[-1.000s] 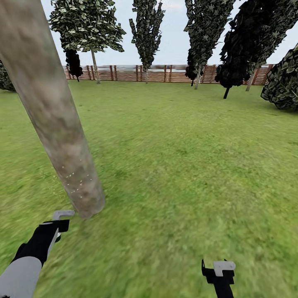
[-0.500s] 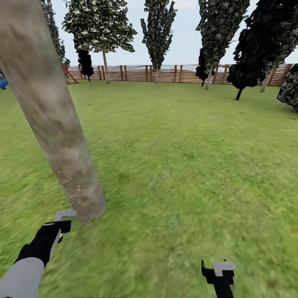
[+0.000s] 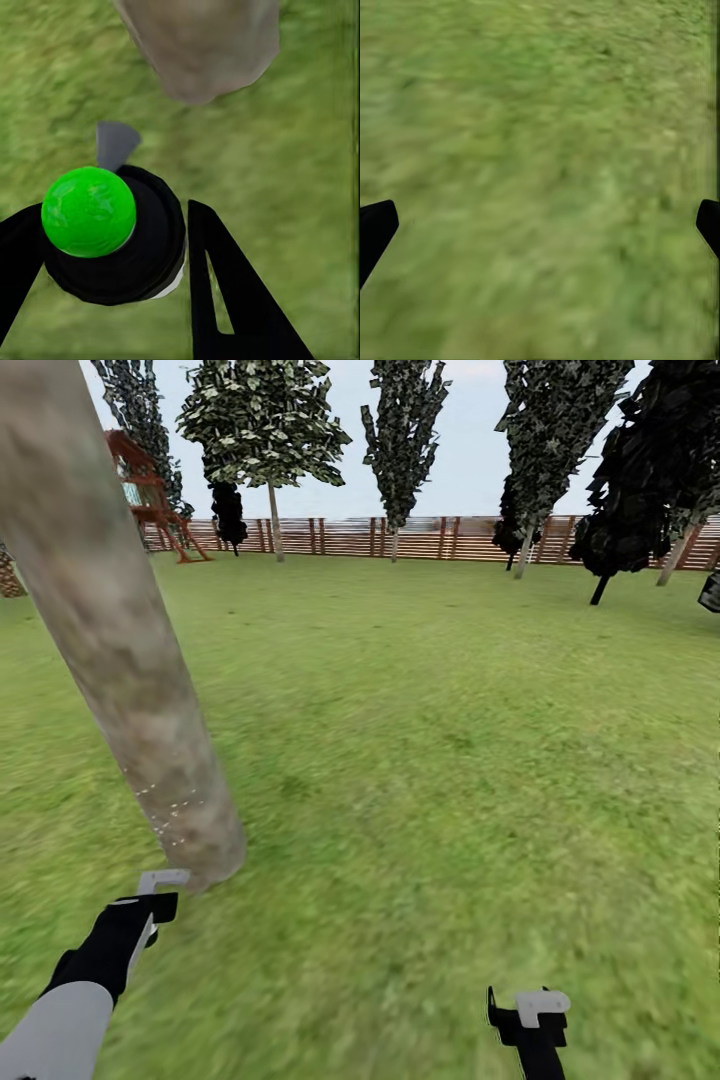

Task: In the garden, pick up the pesticide atomizer on the floor and spray pesticide onto both trees until each tree trunk is fully covered.

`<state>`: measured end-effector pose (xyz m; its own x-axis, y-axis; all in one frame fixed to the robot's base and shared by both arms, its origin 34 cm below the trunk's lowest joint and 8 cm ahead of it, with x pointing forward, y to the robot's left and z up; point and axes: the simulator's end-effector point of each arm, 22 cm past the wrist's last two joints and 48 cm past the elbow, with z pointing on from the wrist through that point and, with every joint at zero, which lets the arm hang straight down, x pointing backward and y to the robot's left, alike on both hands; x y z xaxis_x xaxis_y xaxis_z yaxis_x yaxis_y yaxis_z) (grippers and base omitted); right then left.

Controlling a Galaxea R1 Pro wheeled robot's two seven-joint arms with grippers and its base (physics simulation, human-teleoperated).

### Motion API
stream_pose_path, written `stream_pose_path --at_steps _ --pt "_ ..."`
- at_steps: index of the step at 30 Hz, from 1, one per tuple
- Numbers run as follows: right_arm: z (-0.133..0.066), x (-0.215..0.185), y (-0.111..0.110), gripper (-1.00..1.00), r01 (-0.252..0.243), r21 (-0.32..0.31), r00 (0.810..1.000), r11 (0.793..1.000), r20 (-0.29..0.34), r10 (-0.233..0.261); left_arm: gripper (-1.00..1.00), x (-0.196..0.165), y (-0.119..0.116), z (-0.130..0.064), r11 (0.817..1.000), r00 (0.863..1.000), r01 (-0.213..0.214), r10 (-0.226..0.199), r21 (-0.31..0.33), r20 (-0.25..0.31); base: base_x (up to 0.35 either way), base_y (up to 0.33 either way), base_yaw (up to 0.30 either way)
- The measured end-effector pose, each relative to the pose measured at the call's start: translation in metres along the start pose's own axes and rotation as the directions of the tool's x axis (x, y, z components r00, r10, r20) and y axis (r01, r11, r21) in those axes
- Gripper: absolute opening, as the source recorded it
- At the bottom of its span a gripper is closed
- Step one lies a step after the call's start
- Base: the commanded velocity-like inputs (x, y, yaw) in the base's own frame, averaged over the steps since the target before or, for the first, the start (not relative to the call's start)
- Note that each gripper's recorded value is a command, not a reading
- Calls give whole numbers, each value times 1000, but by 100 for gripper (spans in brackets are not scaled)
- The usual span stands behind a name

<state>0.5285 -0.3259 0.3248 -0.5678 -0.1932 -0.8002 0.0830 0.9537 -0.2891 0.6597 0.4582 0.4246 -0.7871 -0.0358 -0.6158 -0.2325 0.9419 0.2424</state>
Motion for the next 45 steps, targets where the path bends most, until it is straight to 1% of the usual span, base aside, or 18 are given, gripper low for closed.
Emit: stream_pose_path --at_steps 12,20,30,37,40,45 --pt "0 0 0 100 0 0 1000 1000 0 0 -100 0 -2 0 1000 1000 1 -1 1 0 72 -276 0" --pt "0 0 0 100 0 -1 1000 1000 1 0 -100 0 -1 0 1000 1000 2 -2 0 -1 50 -272 237" --pt "0 0 0 100 0 -1 1000 1000 1 0 -100 0 -1 0 1000 1000 4 -4 0 -1 215 -213 265" --pt "0 0 0 100 0 -1 1000 1000 1 0 -100 0 -2 0 1000 1000 4 -4 1 -1 236 -195 22" --pt "0 0 0 100 0 -1 1000 1000 0 0 -100 0 -3 0 1000 1000 17 -17 8 0 224 -200 0" --pt "0 0 1 100 -1 -2 1000 1000 1 1 -100 0 -3 0 1000 1000 21 -21 9 -1 187 -219 23"
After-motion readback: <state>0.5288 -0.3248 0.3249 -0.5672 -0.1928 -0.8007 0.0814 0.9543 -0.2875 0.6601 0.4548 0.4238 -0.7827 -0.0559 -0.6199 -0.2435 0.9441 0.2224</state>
